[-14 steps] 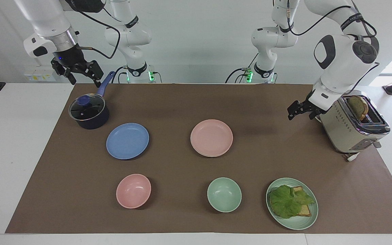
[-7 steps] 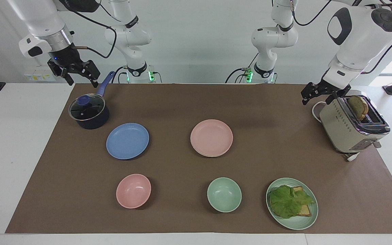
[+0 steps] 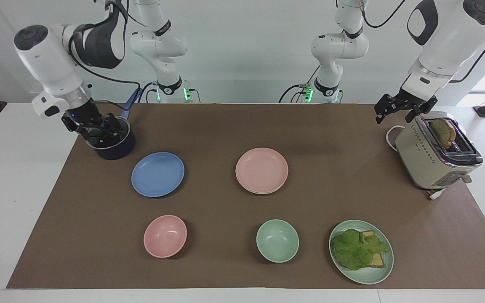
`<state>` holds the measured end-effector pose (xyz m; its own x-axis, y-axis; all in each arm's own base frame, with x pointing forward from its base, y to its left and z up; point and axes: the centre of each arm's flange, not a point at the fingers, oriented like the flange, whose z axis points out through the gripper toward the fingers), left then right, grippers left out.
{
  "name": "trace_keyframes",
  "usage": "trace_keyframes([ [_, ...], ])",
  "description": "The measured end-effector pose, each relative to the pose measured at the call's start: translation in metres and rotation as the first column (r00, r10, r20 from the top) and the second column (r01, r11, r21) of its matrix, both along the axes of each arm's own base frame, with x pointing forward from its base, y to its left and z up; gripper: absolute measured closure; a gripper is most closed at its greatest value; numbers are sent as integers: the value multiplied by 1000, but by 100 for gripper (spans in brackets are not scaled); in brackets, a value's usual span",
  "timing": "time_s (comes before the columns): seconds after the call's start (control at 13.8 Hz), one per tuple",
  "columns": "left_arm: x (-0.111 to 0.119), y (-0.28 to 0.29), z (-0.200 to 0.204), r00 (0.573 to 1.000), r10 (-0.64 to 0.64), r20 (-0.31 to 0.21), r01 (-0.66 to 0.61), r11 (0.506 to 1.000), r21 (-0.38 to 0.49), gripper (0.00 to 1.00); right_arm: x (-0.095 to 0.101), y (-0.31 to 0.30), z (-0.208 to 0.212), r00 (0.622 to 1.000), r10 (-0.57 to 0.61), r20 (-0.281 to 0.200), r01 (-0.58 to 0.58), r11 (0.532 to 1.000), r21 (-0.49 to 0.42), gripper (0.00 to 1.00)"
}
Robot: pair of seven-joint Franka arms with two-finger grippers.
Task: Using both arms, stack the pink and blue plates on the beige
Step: 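Reach the right gripper to the rim of the blue plate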
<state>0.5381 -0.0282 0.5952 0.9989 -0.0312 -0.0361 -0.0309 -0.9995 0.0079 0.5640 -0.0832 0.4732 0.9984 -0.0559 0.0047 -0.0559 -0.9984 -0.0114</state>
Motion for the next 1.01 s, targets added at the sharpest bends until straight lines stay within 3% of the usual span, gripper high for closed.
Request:
trace_keyframes([
  [0.58, 0, 2, 1, 1000, 3, 1, -3, 1000, 0, 0, 25, 3, -143, 1000, 14, -5, -14, 1000, -23, 0],
  [1.01, 0, 2, 1, 1000, 3, 1, -3, 1000, 0, 0, 20, 7, -169, 999, 22, -34, -22, 1000, -3, 4],
])
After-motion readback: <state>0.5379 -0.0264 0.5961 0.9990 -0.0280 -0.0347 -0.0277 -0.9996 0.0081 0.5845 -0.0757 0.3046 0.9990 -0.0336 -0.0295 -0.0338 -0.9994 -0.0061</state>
